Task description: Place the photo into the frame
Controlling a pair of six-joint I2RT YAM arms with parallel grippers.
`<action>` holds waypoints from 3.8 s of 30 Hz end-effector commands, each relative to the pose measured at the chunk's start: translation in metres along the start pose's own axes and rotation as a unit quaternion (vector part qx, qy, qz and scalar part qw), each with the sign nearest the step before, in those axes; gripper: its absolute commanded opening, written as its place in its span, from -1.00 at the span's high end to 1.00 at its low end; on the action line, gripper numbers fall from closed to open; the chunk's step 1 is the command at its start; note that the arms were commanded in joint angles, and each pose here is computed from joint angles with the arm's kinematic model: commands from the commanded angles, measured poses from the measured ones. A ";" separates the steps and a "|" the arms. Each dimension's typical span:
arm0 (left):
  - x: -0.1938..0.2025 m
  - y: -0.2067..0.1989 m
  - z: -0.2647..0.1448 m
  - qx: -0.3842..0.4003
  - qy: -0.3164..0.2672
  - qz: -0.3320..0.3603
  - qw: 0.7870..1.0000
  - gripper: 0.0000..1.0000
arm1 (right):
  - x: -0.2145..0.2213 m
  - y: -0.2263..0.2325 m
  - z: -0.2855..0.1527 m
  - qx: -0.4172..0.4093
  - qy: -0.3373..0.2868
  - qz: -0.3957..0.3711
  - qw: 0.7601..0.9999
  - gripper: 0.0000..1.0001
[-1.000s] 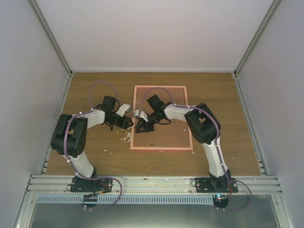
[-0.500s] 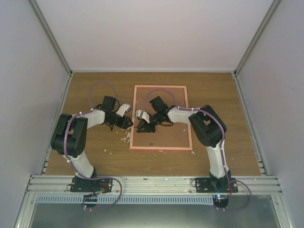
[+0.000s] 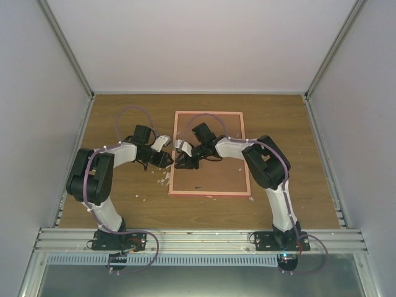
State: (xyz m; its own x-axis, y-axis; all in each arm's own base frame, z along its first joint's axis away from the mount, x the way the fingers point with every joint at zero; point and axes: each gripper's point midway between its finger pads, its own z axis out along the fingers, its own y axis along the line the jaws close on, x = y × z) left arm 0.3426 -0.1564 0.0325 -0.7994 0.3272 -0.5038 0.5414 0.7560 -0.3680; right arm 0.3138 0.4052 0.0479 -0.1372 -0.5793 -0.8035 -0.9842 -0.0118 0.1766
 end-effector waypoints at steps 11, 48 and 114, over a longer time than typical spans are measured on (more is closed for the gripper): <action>-0.002 0.008 0.003 -0.010 -0.005 0.002 1.000 0.06 | 0.045 0.016 0.024 -0.051 0.051 0.011 0.997 0.61; -0.127 -0.048 -0.170 -0.073 -0.240 0.218 0.943 -0.98 | -0.079 -0.015 -0.155 0.055 -0.096 0.111 0.988 0.06; -0.048 -0.226 0.114 0.085 -0.116 0.640 0.755 0.66 | 0.203 -0.045 -0.182 0.291 0.142 0.421 0.847 -0.02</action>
State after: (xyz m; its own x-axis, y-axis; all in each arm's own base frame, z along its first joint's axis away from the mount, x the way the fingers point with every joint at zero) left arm 0.2864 -0.3930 0.0454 0.3875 0.6433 -0.6603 0.9116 -0.1608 0.3783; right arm 0.3774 0.1545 0.0228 -0.7959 -0.3474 -0.4957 -0.5083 0.8283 0.2356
